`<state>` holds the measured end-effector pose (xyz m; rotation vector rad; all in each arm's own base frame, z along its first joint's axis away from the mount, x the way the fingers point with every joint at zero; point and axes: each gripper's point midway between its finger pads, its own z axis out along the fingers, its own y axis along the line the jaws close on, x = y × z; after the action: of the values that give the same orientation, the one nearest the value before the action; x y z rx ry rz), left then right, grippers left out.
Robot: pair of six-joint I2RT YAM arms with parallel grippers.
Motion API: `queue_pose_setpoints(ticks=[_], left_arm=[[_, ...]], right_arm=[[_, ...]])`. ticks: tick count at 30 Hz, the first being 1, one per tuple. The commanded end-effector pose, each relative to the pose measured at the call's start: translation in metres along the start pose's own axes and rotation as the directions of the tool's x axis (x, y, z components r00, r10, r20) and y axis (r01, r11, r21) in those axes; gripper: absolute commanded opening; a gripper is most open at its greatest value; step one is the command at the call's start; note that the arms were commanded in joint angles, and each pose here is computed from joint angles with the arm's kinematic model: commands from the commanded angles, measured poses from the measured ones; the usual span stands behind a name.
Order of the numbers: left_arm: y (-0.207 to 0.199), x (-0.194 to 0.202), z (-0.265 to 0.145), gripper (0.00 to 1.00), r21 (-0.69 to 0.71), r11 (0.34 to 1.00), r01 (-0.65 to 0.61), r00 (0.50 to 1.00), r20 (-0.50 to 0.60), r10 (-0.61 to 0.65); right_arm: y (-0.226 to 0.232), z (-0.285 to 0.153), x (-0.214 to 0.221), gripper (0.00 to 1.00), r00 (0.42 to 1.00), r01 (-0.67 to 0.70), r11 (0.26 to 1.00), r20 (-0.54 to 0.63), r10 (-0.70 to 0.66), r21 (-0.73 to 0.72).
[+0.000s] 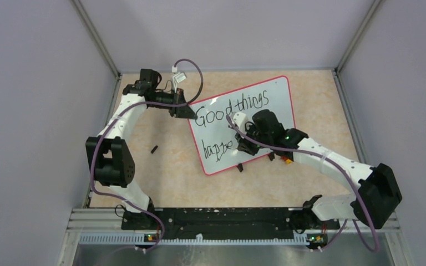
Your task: Write a sentence on the whiteboard
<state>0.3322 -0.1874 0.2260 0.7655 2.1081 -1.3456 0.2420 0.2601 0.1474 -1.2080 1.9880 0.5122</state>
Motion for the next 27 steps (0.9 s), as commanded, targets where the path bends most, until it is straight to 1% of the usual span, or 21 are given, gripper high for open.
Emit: queue_pose_setpoints(ticks=[1,11,18,27], left_arm=[[0.022,-0.016,-0.004,0.0,-0.121,0.985,-0.124,0.992,0.001,0.125],[0.023,-0.015,-0.004,0.0,-0.121,0.986,-0.118,0.993,-0.001,0.118],[0.023,-0.016,-0.004,0.0,-0.121,0.986,-0.118,0.993,0.0,0.119],[0.022,-0.017,-0.004,0.0,-0.121,0.985,-0.122,0.992,0.002,0.123]], right_arm=[[-0.017,-0.007,-0.001,0.0,0.999,0.033,0.996,0.006,-0.033,0.079],[-0.032,-0.018,-0.008,0.0,0.999,0.032,0.991,0.018,-0.035,0.127],[-0.019,-0.032,-0.029,0.0,0.998,0.015,0.998,0.066,-0.019,0.06],[-0.033,-0.031,-0.04,0.0,0.996,0.016,0.992,0.091,-0.027,0.124]])
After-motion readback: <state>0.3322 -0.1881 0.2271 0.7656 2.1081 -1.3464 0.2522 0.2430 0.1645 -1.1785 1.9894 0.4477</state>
